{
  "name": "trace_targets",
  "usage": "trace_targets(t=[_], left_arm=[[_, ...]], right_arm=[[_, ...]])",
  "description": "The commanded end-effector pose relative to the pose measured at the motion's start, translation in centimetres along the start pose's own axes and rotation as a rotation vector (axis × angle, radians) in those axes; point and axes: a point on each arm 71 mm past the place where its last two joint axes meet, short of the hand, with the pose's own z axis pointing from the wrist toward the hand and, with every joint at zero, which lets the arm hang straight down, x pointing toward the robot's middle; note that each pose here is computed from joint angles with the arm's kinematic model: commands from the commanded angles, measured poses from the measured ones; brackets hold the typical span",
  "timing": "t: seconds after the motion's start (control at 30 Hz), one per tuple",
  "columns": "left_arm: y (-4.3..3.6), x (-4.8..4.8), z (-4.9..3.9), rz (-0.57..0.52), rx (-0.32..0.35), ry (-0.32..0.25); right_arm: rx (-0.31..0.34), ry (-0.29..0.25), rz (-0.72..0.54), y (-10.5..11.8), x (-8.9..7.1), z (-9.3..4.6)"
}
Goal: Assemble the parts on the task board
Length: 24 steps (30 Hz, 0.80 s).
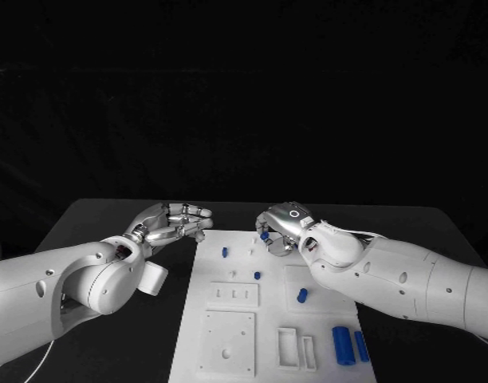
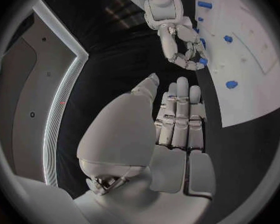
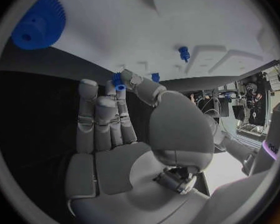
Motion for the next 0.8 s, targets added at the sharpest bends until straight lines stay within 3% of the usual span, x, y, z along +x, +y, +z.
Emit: trace_targets(t=[0.03,0.8], left_arm=[[-0.23,0.24,0.13,0.0,0.011,0.017],[-0.25,0.49,0.34,-0.001,0.012,0.024]], right_arm=[[0.005,-0.018,-0.009,0.2,-0.1,0.2],[0.008,-0.002,-0.02,1.5,0.7,1.6]])
